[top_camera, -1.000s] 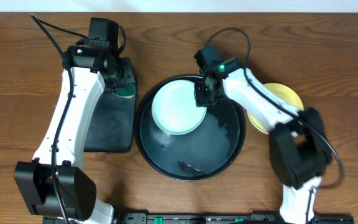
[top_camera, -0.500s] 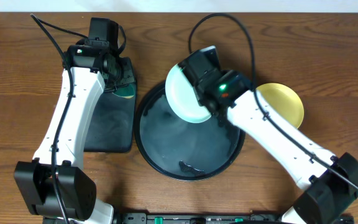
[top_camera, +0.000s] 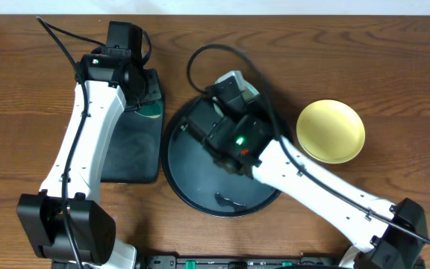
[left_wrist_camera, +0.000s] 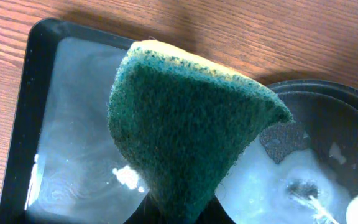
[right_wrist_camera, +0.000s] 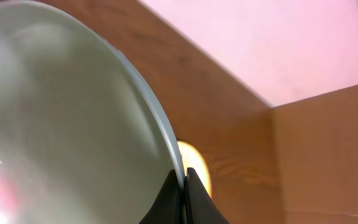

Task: Clean dirty plates on tray and stack at the side
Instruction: 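Carry the pale green plate right and stack it on the yellow plate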

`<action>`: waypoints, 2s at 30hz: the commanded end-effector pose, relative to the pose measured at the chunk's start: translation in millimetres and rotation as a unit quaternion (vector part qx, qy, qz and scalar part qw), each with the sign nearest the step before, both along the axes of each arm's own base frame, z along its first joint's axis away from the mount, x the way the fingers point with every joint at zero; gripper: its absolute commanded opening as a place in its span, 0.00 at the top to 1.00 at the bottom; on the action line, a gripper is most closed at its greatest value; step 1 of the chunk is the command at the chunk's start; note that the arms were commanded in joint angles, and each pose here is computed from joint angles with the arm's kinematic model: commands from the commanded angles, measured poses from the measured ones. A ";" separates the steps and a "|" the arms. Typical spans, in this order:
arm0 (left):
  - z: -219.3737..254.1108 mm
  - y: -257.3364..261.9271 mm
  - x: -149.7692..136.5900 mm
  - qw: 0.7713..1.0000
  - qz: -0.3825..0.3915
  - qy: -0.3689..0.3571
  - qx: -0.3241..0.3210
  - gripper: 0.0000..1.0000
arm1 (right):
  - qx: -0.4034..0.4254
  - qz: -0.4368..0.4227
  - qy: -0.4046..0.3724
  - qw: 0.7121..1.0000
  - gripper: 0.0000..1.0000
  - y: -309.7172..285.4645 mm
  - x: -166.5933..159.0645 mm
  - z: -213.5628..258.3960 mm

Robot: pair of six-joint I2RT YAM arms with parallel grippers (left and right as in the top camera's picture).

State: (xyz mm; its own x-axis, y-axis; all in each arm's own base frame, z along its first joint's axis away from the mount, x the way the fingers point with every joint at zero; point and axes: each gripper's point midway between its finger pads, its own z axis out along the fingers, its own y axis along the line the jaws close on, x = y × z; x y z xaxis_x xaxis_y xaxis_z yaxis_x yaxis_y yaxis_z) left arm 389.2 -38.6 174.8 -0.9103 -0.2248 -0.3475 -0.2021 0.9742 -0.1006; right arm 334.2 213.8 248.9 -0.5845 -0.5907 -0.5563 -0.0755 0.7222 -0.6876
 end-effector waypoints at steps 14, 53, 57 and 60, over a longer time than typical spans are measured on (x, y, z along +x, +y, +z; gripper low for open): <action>-2.7 4.5 -1.9 1.000 0.008 0.006 0.005 0.92 | -0.081 -0.016 -0.168 0.982 0.99 3.4 -21.4 71.9; -3.6 4.8 -4.3 1.000 0.007 0.011 0.006 0.93 | 0.464 -0.142 0.179 0.856 0.99 -179.3 38.2 -9.7; -3.6 4.8 -4.3 1.000 0.007 0.011 0.006 0.92 | 0.464 -0.209 0.176 0.843 0.99 -225.5 30.6 -33.9; -3.6 4.6 -4.4 1.000 0.007 0.011 0.006 0.92 | 0.454 -0.254 0.174 0.836 0.99 -253.1 23.0 -57.9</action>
State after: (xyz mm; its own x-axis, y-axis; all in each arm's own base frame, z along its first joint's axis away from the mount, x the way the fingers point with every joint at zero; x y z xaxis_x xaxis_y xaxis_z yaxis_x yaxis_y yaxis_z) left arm 386.3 -38.3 173.7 -0.9146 -0.2243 -0.3364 -0.2034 0.9743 -0.0968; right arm 367.1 -23.2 207.2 -0.8479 0.3347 -0.4111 0.2808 0.9413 0.1871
